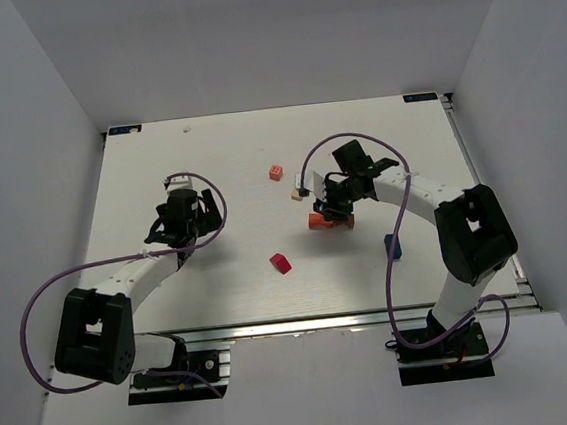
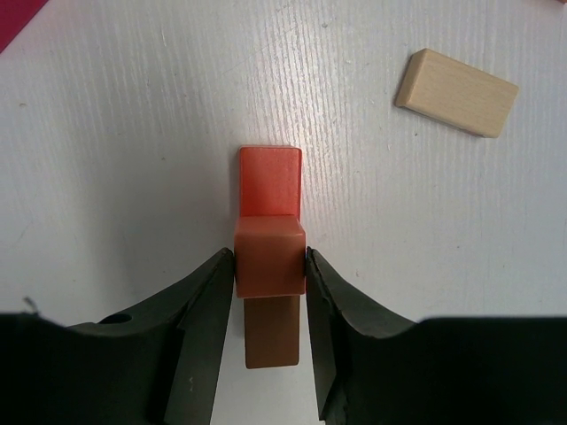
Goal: Build the wood block tower
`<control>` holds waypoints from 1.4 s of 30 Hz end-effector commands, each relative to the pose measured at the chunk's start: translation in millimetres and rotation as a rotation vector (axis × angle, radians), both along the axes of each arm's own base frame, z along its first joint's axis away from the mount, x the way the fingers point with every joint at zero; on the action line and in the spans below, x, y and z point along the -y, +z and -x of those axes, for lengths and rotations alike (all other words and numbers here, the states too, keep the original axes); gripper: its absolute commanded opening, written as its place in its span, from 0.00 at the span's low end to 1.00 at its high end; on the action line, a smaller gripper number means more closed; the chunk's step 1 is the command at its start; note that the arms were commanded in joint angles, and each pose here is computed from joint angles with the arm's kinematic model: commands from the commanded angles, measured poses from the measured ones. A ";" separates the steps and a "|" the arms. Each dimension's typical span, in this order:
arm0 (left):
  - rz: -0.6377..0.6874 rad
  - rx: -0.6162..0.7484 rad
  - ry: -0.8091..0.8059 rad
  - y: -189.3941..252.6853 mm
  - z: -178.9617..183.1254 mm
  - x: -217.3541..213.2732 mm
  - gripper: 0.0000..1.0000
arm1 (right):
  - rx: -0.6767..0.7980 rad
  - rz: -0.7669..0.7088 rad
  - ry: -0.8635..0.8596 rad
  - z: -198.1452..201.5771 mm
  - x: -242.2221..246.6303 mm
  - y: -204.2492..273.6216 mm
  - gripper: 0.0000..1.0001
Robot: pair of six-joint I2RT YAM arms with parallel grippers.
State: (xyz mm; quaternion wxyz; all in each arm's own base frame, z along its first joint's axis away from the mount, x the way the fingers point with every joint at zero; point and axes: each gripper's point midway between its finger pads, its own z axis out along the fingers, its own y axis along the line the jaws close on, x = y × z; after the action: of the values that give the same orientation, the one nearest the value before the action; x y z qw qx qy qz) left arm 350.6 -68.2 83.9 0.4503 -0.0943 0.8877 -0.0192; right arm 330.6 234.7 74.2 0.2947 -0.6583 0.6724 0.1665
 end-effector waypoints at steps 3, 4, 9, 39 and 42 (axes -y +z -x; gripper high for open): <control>-0.004 0.029 0.012 13.4 -11.6 -1.1 0.98 | 0.016 -0.030 0.023 -5.5 -9.0 8.0 0.43; -0.004 0.028 0.013 12.9 -11.6 -1.1 0.98 | 0.018 -0.030 0.026 -5.5 -9.6 8.2 0.44; -0.004 0.028 0.014 13.3 -11.7 -1.3 0.98 | 0.025 -0.033 0.016 -8.0 -10.8 7.6 0.43; 0.005 0.025 -0.009 13.1 -11.8 2.9 0.98 | 0.040 -0.038 0.006 -15.6 -15.4 9.3 0.58; 0.006 0.025 -0.008 13.6 -11.4 2.8 0.98 | 0.049 -0.038 0.001 -18.2 -15.7 11.2 0.58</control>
State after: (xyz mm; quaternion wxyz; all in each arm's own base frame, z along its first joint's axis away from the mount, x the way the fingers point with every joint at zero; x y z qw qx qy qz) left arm 353.1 -69.2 80.8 0.4452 -0.0930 0.8904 -0.0176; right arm 332.6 239.6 69.0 0.2928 -0.6583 0.6720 0.1713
